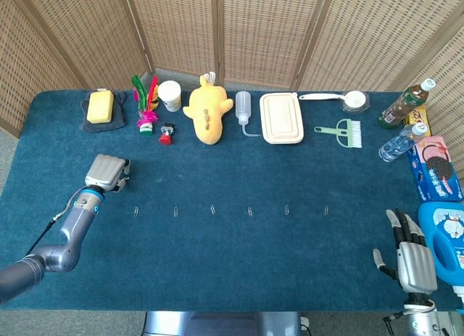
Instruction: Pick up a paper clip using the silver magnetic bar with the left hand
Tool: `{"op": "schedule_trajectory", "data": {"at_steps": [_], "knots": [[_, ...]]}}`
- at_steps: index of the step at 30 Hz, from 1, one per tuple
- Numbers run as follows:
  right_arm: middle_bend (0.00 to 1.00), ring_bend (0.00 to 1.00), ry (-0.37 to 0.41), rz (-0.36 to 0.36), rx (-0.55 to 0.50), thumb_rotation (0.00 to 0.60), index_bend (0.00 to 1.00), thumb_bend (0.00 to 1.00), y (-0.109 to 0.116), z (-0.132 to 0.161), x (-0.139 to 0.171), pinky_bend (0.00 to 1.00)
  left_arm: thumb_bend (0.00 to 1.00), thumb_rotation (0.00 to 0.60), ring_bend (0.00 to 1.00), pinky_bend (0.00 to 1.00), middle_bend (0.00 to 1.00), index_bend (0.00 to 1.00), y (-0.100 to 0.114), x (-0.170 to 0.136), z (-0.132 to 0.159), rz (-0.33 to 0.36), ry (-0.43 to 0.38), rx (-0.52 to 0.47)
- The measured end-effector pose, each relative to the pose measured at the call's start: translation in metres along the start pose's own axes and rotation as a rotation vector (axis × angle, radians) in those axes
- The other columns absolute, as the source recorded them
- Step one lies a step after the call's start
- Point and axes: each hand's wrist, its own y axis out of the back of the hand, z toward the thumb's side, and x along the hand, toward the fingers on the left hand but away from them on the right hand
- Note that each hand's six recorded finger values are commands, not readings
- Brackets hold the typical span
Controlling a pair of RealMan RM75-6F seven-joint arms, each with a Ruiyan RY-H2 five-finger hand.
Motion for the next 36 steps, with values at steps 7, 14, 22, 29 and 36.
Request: {"op": "schedule_trajectory", "data": {"at_steps": [7, 14, 22, 29, 36], "knots": [[0.07, 0.05, -0.004, -0.001, -0.001, 0.600, 0.04, 0.39, 0.001, -0.002, 0.001, 0.12, 0.61, 0.600, 1.00, 1.00, 1.00, 0.45, 0.001, -0.002, 0.001, -0.002, -0.006, -0.004], [0.07, 0.05, -0.008, -0.002, -0.002, 0.600, 0.04, 0.39, 0.001, -0.002, 0.003, 0.12, 0.61, 0.600, 1.00, 1.00, 1.00, 0.45, 0.001, -0.001, 0.002, -0.003, 0.000, -0.005], [0.07, 0.05, -0.026, 0.002, -0.004, 0.600, 0.04, 0.39, -0.001, -0.007, 0.005, 0.12, 0.61, 0.600, 1.00, 1.00, 1.00, 0.47, 0.000, 0.003, 0.002, -0.013, 0.007, 0.002], [0.07, 0.05, -0.029, -0.002, -0.005, 0.600, 0.04, 0.39, 0.000, -0.008, 0.005, 0.12, 0.61, 0.600, 1.00, 1.00, 1.00, 0.48, -0.003, 0.004, 0.002, -0.031, 0.017, 0.005], [0.07, 0.05, -0.037, 0.000, -0.008, 0.600, 0.04, 0.39, 0.000, -0.011, 0.005, 0.12, 0.62, 0.600, 1.00, 1.00, 1.00, 0.50, -0.003, 0.005, 0.001, -0.037, 0.024, 0.017]]}}
